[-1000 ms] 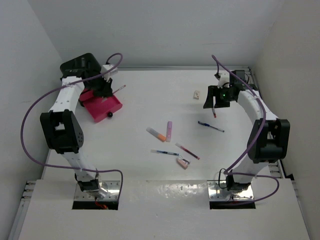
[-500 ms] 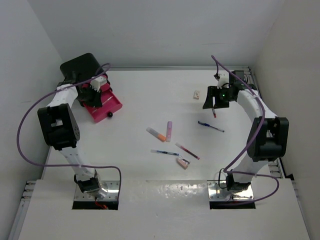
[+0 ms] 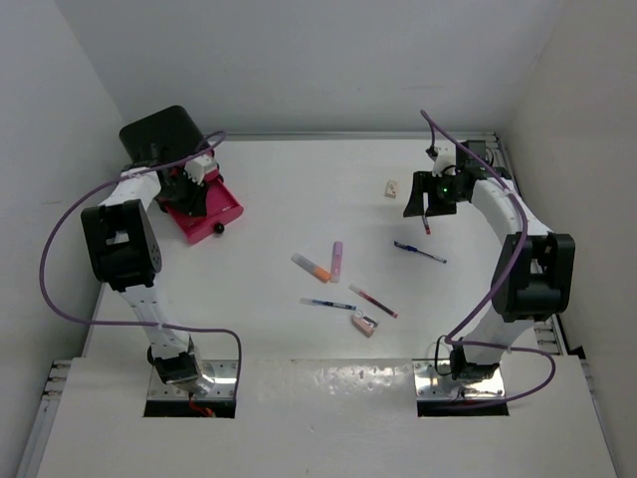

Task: Sort the stationery into containers
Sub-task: Place the stationery into the container, then grab a piece of stationery with the left arm

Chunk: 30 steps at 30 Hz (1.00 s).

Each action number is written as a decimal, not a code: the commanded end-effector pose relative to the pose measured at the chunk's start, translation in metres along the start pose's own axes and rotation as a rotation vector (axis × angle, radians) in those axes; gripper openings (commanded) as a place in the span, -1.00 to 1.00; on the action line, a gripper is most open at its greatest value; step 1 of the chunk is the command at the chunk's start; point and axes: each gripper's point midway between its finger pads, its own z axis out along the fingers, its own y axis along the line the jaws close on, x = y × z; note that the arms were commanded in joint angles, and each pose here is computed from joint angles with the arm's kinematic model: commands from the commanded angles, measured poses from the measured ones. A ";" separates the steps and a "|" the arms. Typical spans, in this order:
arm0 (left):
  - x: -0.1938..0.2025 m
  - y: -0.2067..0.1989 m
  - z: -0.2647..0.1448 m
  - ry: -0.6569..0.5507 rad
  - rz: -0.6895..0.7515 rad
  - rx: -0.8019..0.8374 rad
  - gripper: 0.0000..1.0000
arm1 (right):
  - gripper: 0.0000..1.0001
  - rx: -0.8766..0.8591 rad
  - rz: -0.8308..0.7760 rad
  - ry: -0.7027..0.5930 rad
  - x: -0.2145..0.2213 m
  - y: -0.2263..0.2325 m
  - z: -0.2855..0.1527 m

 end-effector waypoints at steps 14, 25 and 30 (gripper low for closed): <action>-0.089 -0.224 -0.049 -0.201 0.581 0.358 0.03 | 0.34 -0.003 -0.056 -0.038 0.011 0.013 -0.022; -0.044 -0.365 -0.010 -0.095 0.765 0.555 -0.06 | 0.34 0.028 -0.034 -0.058 0.011 0.008 -0.041; -0.040 -0.392 0.010 -0.077 0.789 0.531 -0.05 | 0.32 -0.009 -0.018 -0.009 0.032 0.007 -0.047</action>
